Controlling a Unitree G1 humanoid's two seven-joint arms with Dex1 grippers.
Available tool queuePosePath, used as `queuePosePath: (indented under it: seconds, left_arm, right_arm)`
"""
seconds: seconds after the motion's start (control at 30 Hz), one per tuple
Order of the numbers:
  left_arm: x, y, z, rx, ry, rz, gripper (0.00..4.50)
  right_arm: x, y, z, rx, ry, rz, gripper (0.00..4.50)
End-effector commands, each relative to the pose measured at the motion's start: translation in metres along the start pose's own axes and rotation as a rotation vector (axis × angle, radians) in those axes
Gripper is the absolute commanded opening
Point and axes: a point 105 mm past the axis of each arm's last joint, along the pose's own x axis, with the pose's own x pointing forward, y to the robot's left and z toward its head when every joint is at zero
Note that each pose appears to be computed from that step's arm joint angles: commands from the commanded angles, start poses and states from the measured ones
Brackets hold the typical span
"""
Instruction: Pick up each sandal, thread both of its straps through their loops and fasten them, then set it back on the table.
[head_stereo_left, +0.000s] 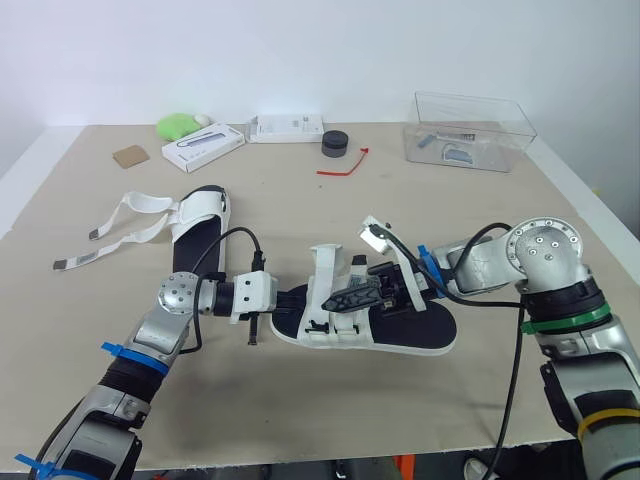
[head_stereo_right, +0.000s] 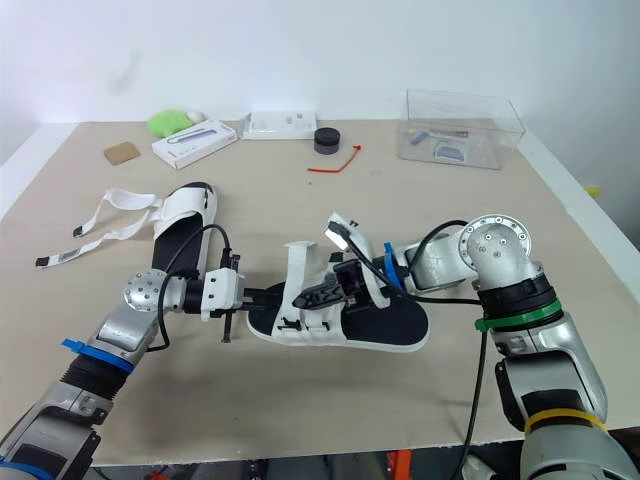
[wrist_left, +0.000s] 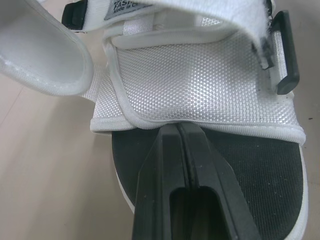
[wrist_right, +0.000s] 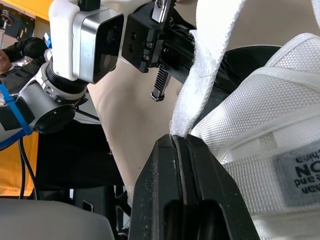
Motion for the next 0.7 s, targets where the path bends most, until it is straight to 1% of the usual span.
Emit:
queuePosePath:
  seconds: [0.03, 0.23, 0.37, 0.7]
  left_arm:
    - [0.000, -0.004, 0.000, 0.009, 0.011, -0.013, 0.00]
    - [0.000, -0.004, -0.001, 0.009, 0.013, -0.016, 0.00]
    - [0.000, -0.004, -0.001, 0.009, 0.014, -0.015, 0.00]
    - [-0.001, -0.006, 0.000, 0.007, 0.017, -0.012, 0.00]
  right_arm:
    - [0.002, -0.004, -0.005, -0.033, 0.025, -0.041, 0.06]
    - [0.005, -0.014, 0.002, -0.100, 0.010, -0.123, 0.06]
    - [0.010, -0.015, 0.002, -0.142, 0.013, -0.135, 0.06]
    - [0.014, 0.008, -0.006, -0.247, 0.071, -0.043, 0.06]
